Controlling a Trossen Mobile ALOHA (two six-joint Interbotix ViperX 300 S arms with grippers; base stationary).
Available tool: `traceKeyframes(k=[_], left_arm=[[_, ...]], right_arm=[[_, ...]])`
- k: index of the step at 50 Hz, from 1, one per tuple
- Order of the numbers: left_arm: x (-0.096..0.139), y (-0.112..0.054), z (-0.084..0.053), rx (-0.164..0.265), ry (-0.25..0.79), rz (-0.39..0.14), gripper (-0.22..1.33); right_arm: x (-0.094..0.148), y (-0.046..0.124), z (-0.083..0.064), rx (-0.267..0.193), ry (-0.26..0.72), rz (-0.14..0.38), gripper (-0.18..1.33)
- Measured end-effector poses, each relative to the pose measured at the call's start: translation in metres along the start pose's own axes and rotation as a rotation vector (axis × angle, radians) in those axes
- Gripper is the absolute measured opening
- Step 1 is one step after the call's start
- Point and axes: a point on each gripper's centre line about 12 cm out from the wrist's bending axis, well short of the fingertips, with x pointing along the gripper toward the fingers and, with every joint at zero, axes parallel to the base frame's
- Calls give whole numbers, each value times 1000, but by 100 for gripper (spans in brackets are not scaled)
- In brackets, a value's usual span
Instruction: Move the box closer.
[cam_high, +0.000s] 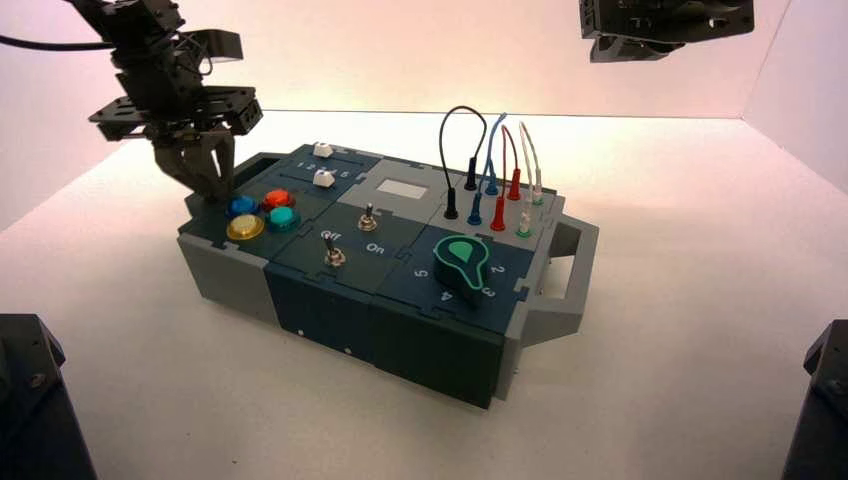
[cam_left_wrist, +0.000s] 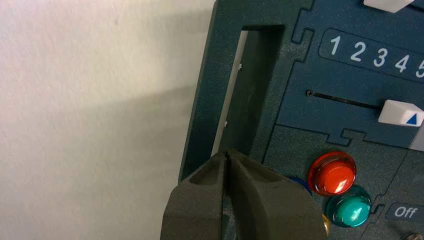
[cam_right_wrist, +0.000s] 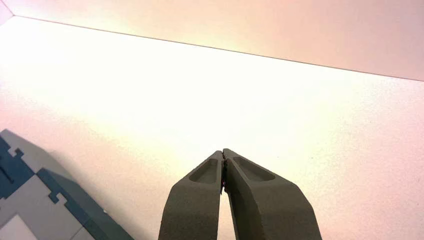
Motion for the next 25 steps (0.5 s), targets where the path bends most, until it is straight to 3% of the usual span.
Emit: traceKeyframes(k=[10, 15, 25], left_arm=[[1, -17, -12, 17, 17, -3, -16], [2, -34, -18, 53, 24, -8, -16], [0, -41, -29, 58, 27, -11, -16]], right_arm=[[-1, 0, 1, -1, -6, 1, -14], [-1, 0, 2, 0, -8, 1, -14], [-2, 0, 2, 1, -9, 1, -14]])
